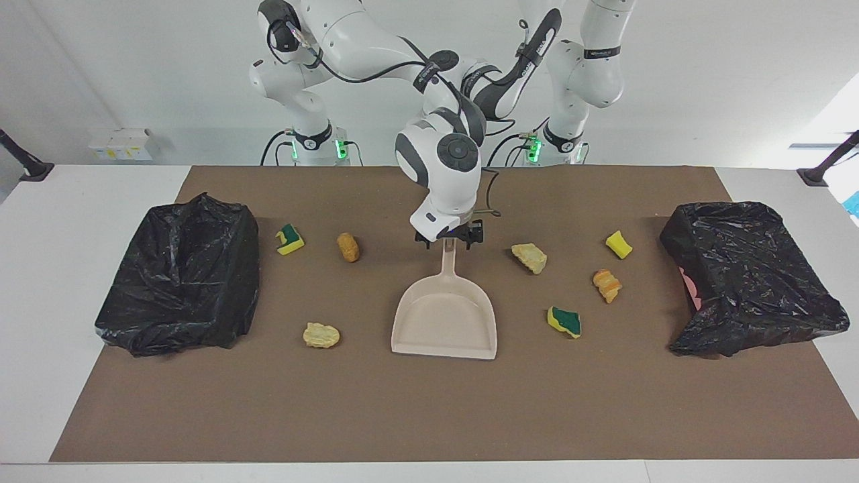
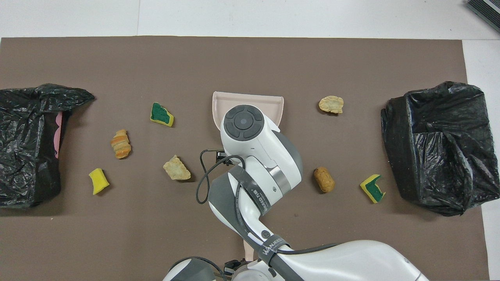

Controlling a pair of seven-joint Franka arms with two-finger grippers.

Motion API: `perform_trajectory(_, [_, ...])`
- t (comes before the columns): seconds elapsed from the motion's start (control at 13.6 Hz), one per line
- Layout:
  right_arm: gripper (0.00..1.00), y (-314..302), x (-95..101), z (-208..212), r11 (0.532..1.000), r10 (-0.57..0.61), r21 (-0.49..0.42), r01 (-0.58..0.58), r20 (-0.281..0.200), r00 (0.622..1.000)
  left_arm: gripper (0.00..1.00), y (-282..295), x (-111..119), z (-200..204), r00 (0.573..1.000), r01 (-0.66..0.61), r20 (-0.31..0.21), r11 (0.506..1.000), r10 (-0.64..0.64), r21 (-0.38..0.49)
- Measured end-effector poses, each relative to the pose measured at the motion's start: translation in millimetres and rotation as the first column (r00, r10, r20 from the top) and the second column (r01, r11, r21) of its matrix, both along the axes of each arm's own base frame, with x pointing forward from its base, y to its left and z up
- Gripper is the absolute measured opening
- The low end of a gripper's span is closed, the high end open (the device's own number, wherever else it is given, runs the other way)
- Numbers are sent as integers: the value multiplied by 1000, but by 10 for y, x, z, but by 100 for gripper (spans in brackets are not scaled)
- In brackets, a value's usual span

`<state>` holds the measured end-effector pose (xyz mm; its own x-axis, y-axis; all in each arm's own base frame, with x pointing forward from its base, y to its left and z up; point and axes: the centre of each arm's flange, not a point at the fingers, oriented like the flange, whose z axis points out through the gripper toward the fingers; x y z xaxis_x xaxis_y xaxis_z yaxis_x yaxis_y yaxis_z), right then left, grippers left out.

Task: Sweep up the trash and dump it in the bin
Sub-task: 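Grasp the dustpan handle with the right gripper and lift it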

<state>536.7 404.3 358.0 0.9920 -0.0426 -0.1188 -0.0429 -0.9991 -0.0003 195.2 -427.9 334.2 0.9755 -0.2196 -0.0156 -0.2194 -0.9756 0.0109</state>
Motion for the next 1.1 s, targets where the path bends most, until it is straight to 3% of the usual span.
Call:
perform_trajectory(0.22, [88,-3,-41,-102,1000,4,-2,-4,-2,1000,26,2,35,32,1000,-8,-5,1000,8,8])
perform_trajectory(0.44, [49,0,-37,-110,1000,4,5,-4,7,1000,26,13,42,35,1000,-10,-9,1000,10,17])
perform_trajectory(0.59, [32,12,-24,-88,1000,-4,14,4,20,1000,26,8,91,106,1000,-19,-5,1000,19,6])
perform_trajectory(0.88, [32,18,-6,-29,1000,-8,27,7,38,999,26,62,144,262,999,-32,-26,998,33,45])
perform_trajectory(1.1, [32,-79,56,290,998,32,53,-37,87,996,26,124,139,245,998,-35,-46,996,39,84])
